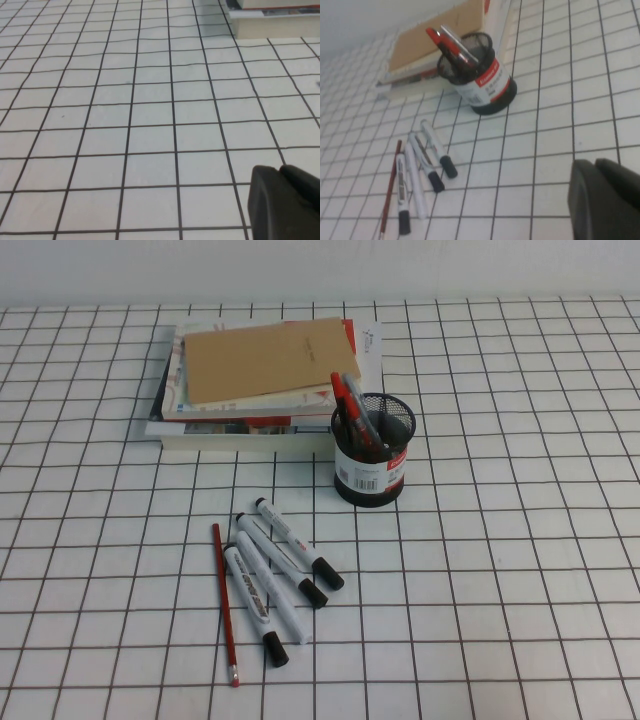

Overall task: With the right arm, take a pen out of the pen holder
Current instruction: 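Take a marker out of the pen holder and lay it on the table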

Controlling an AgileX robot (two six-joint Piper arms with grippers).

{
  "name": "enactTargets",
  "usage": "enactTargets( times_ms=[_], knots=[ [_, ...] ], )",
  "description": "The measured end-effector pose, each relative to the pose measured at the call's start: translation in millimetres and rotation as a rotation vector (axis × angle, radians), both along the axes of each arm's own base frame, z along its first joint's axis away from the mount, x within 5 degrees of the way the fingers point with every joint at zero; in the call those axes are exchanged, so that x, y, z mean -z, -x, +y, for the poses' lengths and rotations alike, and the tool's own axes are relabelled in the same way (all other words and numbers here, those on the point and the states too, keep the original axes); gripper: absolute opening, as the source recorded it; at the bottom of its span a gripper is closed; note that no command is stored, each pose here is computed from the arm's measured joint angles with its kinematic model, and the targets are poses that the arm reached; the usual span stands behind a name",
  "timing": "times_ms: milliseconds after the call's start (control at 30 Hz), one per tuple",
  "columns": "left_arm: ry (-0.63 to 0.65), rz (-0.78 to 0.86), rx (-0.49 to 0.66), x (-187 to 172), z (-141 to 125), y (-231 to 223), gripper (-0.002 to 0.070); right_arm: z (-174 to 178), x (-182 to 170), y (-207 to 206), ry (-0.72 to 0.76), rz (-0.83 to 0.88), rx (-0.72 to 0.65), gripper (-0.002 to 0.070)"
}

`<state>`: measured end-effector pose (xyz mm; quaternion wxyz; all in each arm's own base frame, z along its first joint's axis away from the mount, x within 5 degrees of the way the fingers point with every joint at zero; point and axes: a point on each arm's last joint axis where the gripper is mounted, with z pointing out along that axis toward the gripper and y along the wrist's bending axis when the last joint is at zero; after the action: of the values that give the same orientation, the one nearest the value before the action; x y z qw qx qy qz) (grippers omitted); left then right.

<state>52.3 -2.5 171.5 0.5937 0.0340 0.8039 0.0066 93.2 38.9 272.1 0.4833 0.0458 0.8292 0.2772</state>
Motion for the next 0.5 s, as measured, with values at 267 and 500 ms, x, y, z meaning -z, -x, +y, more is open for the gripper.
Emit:
enactTargets(
  times_ms=[267,500],
  knots=[
    [0.000,0.000,0.000,0,0,0,-0.0004,4,-24,-56,0.180,0.213,-0.124,-0.0016],
    [0.000,0.000,0.000,0,0,0,-0.0004,10,-25,-93,0.241,0.260,-0.158,-0.0016]
  ],
)
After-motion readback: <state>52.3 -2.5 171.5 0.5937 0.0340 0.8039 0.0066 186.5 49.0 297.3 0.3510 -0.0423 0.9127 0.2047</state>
